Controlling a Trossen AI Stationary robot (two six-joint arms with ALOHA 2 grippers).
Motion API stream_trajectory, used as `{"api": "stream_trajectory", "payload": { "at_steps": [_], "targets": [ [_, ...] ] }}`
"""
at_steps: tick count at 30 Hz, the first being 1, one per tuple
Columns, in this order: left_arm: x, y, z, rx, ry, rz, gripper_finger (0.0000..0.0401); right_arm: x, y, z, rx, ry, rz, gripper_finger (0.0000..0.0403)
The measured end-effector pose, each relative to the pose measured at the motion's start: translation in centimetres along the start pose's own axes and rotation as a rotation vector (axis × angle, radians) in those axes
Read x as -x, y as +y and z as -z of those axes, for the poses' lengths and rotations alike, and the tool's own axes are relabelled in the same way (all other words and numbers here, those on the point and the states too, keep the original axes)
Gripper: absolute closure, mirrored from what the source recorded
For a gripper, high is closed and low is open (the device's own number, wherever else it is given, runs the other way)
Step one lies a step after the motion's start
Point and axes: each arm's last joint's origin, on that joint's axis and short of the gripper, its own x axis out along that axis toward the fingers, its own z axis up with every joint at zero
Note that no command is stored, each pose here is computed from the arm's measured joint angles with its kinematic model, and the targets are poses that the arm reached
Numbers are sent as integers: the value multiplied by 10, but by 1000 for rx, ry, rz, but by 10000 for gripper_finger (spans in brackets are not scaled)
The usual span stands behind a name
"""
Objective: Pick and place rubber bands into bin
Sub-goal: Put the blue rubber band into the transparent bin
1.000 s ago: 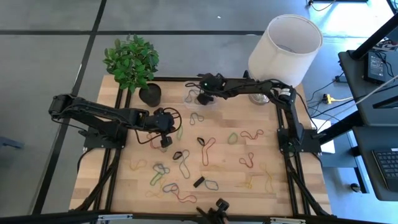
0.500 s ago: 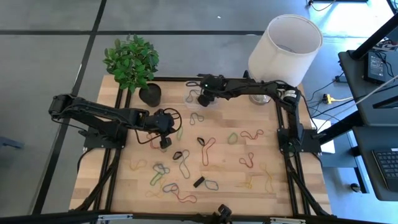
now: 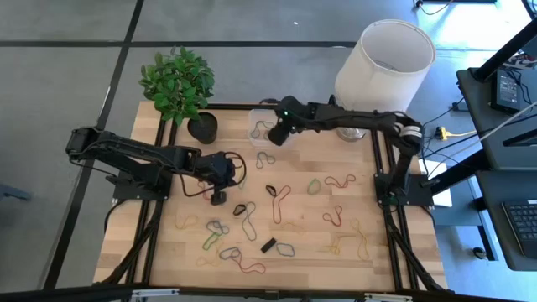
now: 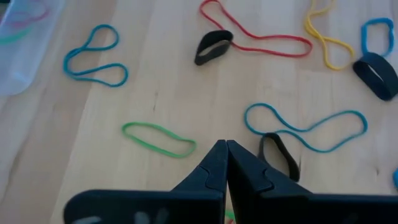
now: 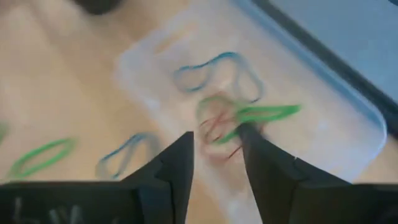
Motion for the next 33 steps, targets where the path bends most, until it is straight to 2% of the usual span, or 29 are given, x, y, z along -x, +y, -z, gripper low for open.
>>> {"api": "stream_trajectory", "payload": {
  "at_steps": [3, 7, 13, 17, 21, 24, 27, 30, 33],
  "targets": [
    [0, 0, 0, -26, 1, 5, 398, 28, 26, 12, 50, 7, -28, 282],
    [0, -2, 1, -56, 6, 9, 399, 57, 57, 49, 111, -7, -91, 311],
    [0, -10, 2, -105, 3, 23, 399, 93, 78, 125, 2, -68, -298, 347],
    [2, -18, 2, -131, 0, 44, 398, 114, 77, 169, -48, -27, -392, 366],
    [10, -28, -5, -146, -21, 17, 399, 128, 68, 200, 2, 30, -418, 389],
    [16, -33, -9, -95, -32, -31, 399, 136, 57, 217, 58, 101, -389, 399],
    [21, -39, -13, -18, -52, -45, 399, 146, 48, 228, 43, 190, -346, 396],
    [20, -49, -18, 48, -55, -42, 399, 158, 44, 236, 136, 238, -378, 398],
    [13, -62, -22, 75, -21, -37, 399, 172, 41, 242, 253, 226, -431, 400]
  ]
}}
